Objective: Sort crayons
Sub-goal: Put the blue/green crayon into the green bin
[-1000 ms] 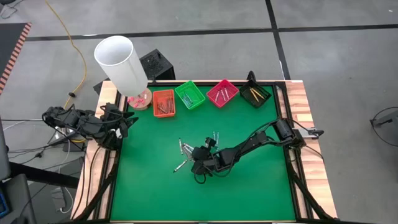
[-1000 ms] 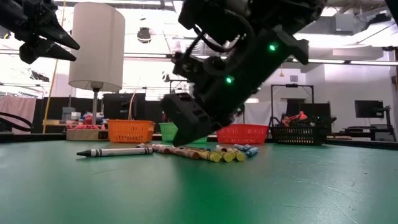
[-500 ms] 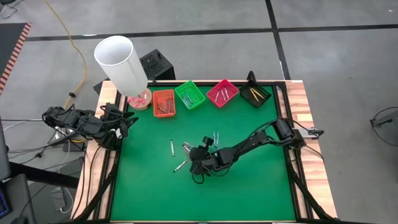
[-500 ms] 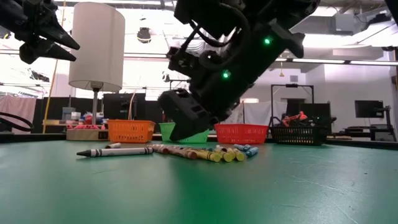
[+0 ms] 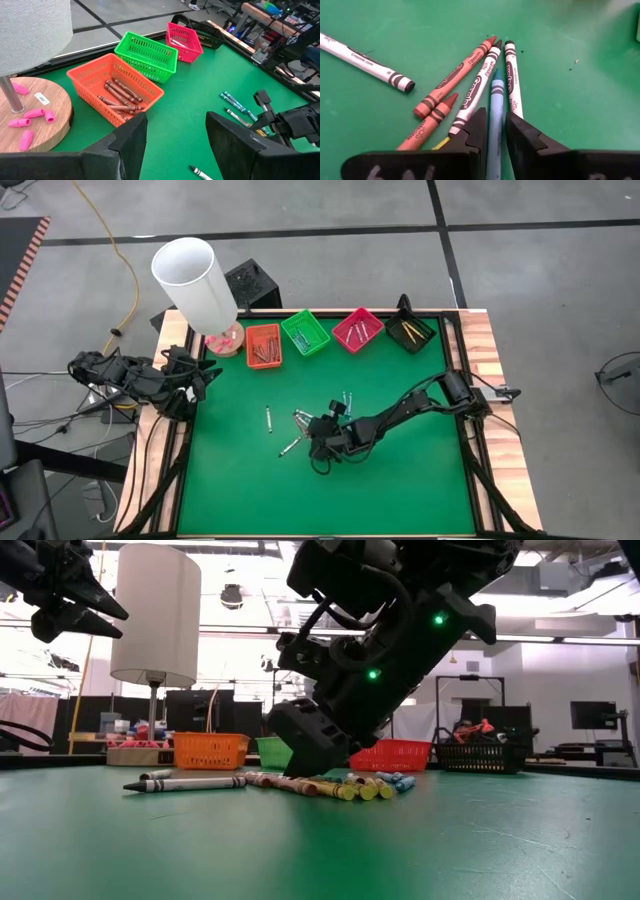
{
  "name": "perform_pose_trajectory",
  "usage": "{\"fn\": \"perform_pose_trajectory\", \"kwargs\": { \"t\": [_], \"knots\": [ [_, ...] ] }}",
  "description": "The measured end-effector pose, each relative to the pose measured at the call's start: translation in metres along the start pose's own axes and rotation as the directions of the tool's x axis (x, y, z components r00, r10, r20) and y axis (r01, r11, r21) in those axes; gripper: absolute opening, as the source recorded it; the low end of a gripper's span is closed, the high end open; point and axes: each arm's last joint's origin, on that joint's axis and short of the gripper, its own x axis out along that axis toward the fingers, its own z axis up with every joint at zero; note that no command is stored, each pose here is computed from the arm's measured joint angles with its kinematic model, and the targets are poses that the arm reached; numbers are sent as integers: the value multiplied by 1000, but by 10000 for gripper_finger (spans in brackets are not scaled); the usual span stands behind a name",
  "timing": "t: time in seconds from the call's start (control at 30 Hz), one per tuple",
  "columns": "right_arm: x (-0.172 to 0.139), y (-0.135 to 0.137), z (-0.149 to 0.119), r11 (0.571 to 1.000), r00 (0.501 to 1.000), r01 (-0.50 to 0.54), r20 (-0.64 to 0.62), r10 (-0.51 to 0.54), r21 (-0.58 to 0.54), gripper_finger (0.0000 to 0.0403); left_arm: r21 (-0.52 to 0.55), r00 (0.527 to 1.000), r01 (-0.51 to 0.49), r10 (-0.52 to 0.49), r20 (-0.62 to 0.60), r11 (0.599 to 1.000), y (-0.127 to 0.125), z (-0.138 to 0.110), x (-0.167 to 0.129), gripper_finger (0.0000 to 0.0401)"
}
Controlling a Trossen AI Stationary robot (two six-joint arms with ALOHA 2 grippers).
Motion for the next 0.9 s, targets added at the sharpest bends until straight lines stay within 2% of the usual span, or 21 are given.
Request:
{"fn": "perform_pose_trajectory", "kwargs": {
  "t": [0.37,0.7,0.9],
  "knots": [
    [8,-4,0,999,998,-43,-38,44,17,77,0,1000,0,0,0,1000,0,0,0,192],
    [9,-5,-2,997,997,-45,-57,48,56,10,1,1000,0,0,0,1000,0,0,0,192],
    [3,-7,4,996,997,-59,-50,63,73,5,1,1000,0,0,-1,1000,0,0,0,192]
  ]
}}
